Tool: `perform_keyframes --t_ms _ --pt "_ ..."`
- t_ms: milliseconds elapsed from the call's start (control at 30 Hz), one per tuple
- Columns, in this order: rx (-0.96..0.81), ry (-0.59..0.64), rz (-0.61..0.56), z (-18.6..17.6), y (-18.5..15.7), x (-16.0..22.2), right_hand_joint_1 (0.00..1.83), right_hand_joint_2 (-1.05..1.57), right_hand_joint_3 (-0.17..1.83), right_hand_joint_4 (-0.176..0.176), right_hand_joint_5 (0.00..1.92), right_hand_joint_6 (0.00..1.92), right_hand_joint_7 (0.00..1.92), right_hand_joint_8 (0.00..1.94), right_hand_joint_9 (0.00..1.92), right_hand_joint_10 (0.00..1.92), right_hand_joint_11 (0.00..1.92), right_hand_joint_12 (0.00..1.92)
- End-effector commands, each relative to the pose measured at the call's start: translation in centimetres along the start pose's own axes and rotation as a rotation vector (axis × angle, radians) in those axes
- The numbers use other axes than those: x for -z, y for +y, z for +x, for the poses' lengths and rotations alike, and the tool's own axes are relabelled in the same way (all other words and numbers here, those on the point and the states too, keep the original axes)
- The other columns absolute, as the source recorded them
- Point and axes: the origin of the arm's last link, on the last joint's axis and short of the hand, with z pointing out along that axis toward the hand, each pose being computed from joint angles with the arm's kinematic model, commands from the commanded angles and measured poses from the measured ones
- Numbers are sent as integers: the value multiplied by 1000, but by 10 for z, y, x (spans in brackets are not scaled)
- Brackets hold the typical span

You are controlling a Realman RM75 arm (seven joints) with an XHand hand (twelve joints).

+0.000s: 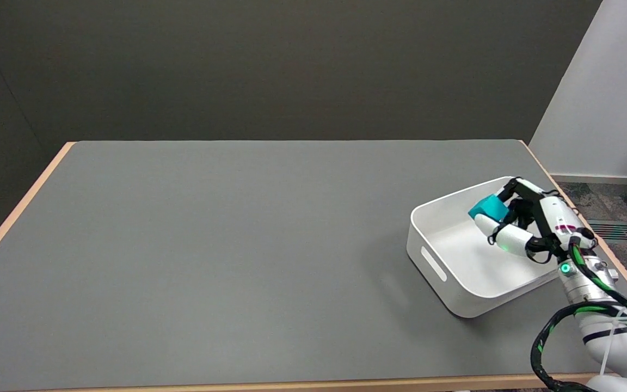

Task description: Place blue wooden cube into white box.

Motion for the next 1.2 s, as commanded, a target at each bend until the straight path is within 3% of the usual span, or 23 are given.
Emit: perform_keyframes --t_ms 33,133,200,367,633,767,867,1000,1200 --pt "-71 41 -136 -5 26 16 480 578 939 76 141 392 192 302 216 678 134 1252" --pt "-73 46 -133 -5 25 15 397 539 926 71 37 290 26 200 50 553 49 1121" --pt "-86 53 -135 -4 25 15 356 504 894 57 1 179 0 13 1 385 1 1048" --pt "-127 131 -113 9 18 10 354 512 908 43 -1 75 -1 -1 -1 191 -1 903" --pt "-195 383 172 86 -65 -4 376 517 919 39 -1 45 -1 -1 -1 96 -1 791" --pt "-267 446 253 108 -76 -6 327 538 906 55 -1 3 -1 -1 -1 118 -1 796" --pt "-399 473 201 118 -63 -18 318 646 848 46 -1 -1 -1 -1 -1 11 -1 589" --pt "-435 494 56 127 -34 -35 376 643 921 40 -1 -1 -1 -1 -1 -1 -1 298" --pt "-587 499 -144 115 25 -37 423 663 922 36 -1 -1 -1 -1 -1 -1 -1 229"
